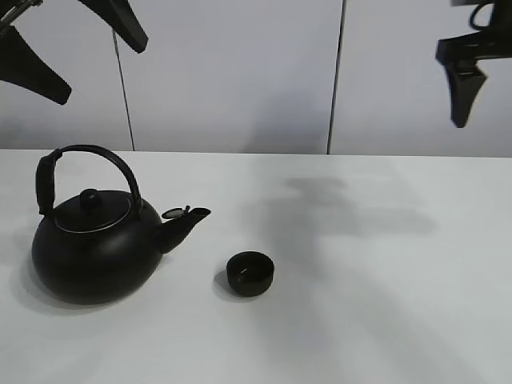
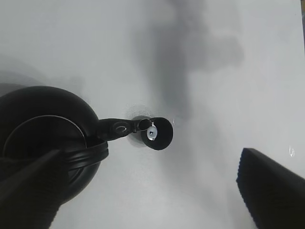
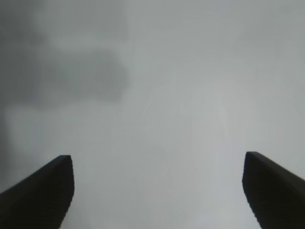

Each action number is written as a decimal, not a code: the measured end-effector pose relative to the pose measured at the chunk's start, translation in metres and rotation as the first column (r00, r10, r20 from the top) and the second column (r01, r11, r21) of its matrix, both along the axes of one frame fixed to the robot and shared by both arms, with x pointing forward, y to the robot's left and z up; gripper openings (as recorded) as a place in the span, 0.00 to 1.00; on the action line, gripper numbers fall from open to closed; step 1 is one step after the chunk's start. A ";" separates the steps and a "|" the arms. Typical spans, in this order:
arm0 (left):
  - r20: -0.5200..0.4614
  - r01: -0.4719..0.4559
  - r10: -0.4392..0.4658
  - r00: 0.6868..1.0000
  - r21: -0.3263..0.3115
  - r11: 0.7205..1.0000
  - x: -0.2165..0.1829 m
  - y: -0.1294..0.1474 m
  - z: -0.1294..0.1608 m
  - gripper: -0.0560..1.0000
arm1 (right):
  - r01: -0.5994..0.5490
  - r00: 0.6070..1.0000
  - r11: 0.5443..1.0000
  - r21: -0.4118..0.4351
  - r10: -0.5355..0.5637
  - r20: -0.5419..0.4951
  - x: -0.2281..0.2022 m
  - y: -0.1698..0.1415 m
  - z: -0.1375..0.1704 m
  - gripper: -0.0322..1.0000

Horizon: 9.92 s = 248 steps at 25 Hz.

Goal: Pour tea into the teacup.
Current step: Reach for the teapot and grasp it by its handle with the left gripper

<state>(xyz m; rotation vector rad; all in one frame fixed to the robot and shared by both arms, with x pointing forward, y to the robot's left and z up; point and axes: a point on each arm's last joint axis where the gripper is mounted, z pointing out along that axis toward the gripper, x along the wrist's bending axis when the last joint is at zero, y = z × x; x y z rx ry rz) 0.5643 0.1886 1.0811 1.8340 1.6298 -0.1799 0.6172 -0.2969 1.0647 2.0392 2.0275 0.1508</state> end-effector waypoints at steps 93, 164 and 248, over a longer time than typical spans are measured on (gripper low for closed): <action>0.879 -0.373 0.075 0.471 0.122 0.920 -0.093 0.029 -0.067 0.71 | -0.077 0.696 0.996 0.045 0.021 0.718 -0.383 -0.001 -0.023 0.60; 0.794 -0.336 -0.013 0.607 0.271 0.902 -0.066 0.045 -0.178 0.71 | -0.077 0.693 0.996 0.045 0.021 0.721 -0.383 -0.001 -0.023 0.60; 0.825 -0.173 -0.216 0.522 0.350 0.921 -0.065 0.030 -0.158 0.16 | -0.077 0.693 0.996 0.045 0.021 0.721 -0.383 -0.001 -0.023 0.60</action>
